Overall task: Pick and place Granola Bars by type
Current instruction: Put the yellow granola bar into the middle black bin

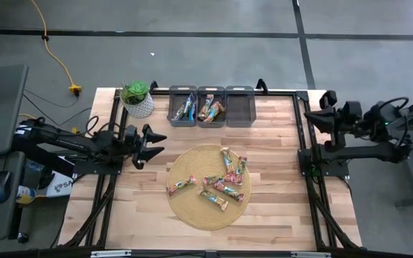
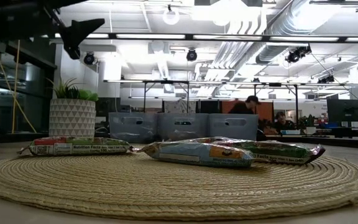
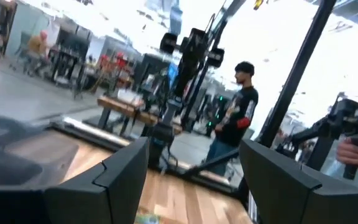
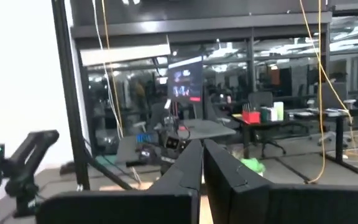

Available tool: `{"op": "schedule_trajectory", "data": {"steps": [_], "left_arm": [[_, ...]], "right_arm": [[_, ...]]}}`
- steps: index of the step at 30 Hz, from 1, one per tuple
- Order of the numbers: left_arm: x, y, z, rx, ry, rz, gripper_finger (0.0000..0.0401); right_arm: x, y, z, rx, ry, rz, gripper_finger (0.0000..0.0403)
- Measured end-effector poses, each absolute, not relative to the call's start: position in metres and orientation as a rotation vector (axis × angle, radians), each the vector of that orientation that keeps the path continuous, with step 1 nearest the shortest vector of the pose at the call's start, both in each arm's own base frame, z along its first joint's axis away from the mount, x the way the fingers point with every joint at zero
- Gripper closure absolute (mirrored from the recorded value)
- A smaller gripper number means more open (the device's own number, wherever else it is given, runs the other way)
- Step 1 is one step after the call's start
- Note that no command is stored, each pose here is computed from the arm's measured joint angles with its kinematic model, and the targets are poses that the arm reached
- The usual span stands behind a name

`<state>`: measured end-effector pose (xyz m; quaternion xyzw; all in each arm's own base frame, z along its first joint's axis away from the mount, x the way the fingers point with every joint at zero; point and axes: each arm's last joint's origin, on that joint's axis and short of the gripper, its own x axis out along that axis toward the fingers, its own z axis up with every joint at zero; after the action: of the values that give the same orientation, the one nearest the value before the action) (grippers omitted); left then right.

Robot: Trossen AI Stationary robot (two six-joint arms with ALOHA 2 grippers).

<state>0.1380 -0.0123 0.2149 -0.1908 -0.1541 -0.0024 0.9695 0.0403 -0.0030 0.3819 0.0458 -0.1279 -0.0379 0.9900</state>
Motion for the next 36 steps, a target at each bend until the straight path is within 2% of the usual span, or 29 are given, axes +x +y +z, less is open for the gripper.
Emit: {"op": "schedule_trajectory", "data": {"steps": [8, 16, 22, 27, 32, 36], "left_arm": [[0.138, -0.012, 0.215, -0.387, -0.316, -0.003, 0.0153], [0.132, -0.010, 0.196, -0.386, -0.323, 0.033, 0.0153], [0.132, -0.012, 0.198, -0.310, -0.322, -0.015, 0.0153], [0.133, -0.013, 0.196, -0.317, -0.296, -0.061, 0.0153], [0.134, -0.017, 0.190, -0.327, -0.214, -0.171, 0.0153], [0.134, -0.018, 0.189, -0.310, -0.202, -0.213, 0.0153]], "right_arm": [[0.062, -0.009, 0.378, 0.100, -0.294, -0.239, 0.0403], [0.110, -0.010, 0.402, 0.063, -0.170, -0.235, 0.0403], [0.145, -0.014, 0.439, 0.055, 0.044, -0.335, 0.0402], [0.194, -0.019, 0.453, 0.106, 0.231, -0.466, 0.0402], [0.251, -0.025, 0.442, 0.190, 0.445, -0.578, 0.0401], [0.294, -0.028, 0.411, 0.289, 0.645, -0.642, 0.0374]]}}
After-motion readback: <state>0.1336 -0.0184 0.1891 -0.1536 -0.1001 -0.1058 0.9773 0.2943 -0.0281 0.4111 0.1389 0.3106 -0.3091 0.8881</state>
